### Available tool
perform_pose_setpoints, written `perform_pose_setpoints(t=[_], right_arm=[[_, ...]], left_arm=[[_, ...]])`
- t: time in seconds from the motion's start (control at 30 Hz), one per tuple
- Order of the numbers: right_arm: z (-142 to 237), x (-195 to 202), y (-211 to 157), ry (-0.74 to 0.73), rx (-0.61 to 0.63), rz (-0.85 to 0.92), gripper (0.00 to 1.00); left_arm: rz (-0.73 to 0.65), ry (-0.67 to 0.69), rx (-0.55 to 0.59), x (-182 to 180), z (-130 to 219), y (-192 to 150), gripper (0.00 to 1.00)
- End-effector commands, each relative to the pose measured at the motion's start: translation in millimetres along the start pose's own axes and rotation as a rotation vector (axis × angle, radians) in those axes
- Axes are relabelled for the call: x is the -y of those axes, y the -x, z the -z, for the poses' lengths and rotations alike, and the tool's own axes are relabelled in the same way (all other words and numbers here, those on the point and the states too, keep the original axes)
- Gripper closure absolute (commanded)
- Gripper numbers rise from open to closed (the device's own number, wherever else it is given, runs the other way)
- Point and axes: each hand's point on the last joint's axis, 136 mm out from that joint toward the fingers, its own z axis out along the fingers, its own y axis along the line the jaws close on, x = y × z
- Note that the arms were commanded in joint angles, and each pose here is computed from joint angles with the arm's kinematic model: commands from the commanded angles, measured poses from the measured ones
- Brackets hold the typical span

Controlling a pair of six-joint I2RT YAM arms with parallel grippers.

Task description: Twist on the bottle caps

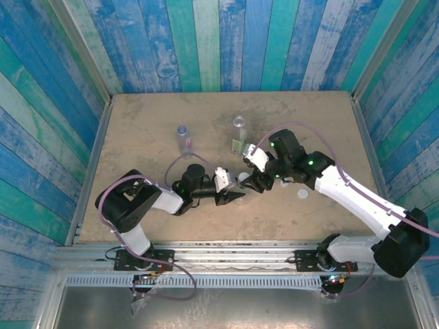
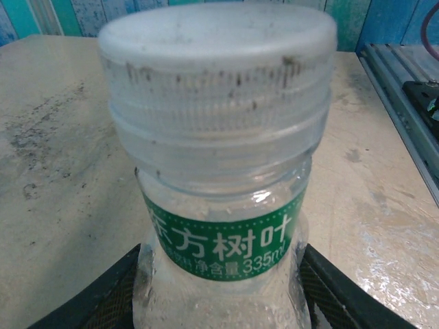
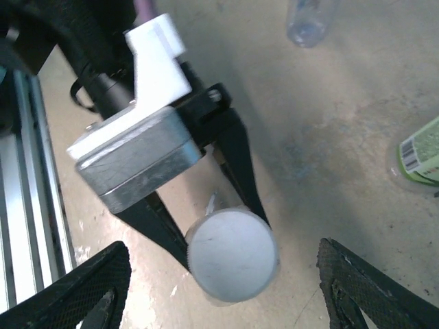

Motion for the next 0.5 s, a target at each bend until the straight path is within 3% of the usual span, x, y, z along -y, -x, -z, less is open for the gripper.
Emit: perform_pose_setpoints(t=[0.0, 0.17, 0.47], right_arm=[[4, -20, -17, 0.1, -0.071, 0.134, 0.24], [-2, -21, -19, 0.145, -0.097, 0.196, 0.27], [-13, -5, -17, 0.146, -0.146, 0.143, 0.39]], left_arm=[[0.019, -0.07, -0.073, 14, 1, -13, 0.47], [0.021, -0.117, -0.067, 20, 0, -8, 0.47], [0.013, -0.127, -0.049, 24, 3, -4, 0.46]])
